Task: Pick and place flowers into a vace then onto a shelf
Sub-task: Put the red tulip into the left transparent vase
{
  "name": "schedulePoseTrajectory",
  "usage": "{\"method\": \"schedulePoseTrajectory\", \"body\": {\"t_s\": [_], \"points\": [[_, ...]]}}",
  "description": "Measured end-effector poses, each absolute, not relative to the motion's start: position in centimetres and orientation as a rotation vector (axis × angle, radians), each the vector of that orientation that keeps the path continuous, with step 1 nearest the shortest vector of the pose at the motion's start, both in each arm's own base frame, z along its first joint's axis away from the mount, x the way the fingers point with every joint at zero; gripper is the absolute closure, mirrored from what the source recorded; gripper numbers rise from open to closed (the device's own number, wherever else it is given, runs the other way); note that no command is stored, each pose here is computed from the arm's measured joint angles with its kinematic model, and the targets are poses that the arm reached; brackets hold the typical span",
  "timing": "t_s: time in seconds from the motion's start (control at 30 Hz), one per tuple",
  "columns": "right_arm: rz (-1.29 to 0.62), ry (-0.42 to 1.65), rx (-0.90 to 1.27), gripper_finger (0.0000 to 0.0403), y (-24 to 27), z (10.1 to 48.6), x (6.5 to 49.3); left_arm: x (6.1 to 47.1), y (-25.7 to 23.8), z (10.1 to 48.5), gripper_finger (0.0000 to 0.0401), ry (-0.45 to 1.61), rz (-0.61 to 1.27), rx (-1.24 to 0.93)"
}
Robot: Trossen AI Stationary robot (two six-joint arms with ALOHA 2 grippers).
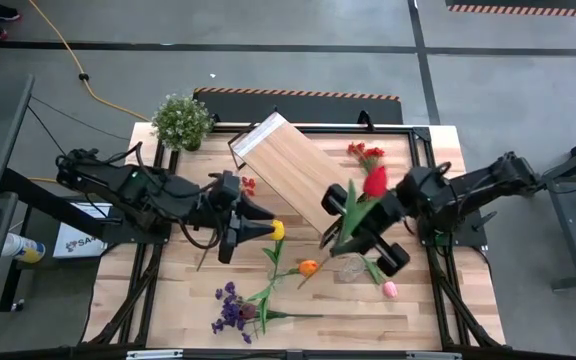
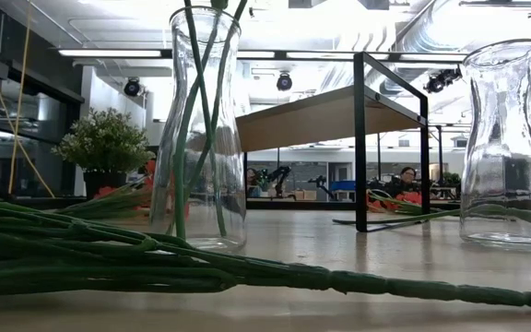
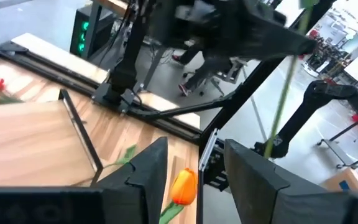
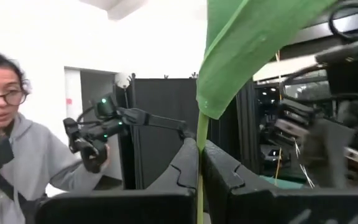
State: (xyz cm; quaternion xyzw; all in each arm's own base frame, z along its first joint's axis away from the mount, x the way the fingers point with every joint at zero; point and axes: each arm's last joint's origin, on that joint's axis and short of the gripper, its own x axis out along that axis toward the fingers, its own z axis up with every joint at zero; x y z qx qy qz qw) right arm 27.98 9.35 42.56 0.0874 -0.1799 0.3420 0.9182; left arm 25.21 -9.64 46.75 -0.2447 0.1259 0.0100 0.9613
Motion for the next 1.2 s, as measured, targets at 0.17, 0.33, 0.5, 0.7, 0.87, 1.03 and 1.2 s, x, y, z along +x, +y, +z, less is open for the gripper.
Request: {"method": "schedulePoseTrajectory", "body": {"t_s": [0.17,0.33,0.5,0.7,0.87,1.03,1.2], "points": [[0.736,-0.371,0.162,0.0403,11.4,42.6,27.1,25.0,-9.5,45.8,0.0212,0.347,0.057,-0.497],[0.748,-0.343,0.151,0.0403,13.4,42.3,26.3,24.5,-9.4,44.8,0.0215,0.45,0.104,-0.503],[0.697,-0.304,0.116,0.0402,15.4,41.8,25.6,24.1,-9.2,44.2,0.0215,0.513,0.131,-0.482],[0.583,-0.241,0.081,0.0402,17.4,41.1,24.6,23.6,-9.0,43.4,0.0216,0.601,0.172,-0.458],[0.486,-0.206,0.056,0.0402,18.6,40.7,23.8,23.0,-8.7,42.7,0.0222,0.677,0.228,-0.476],[0.416,-0.198,0.031,0.0402,19.4,40.2,23.9,22.5,-8.5,42.2,0.0224,0.743,0.279,-0.485],[0.363,-0.166,0.012,0.0402,20.1,38.9,25.1,22.1,-8.3,41.8,0.0222,0.786,0.312,-0.476]]}}
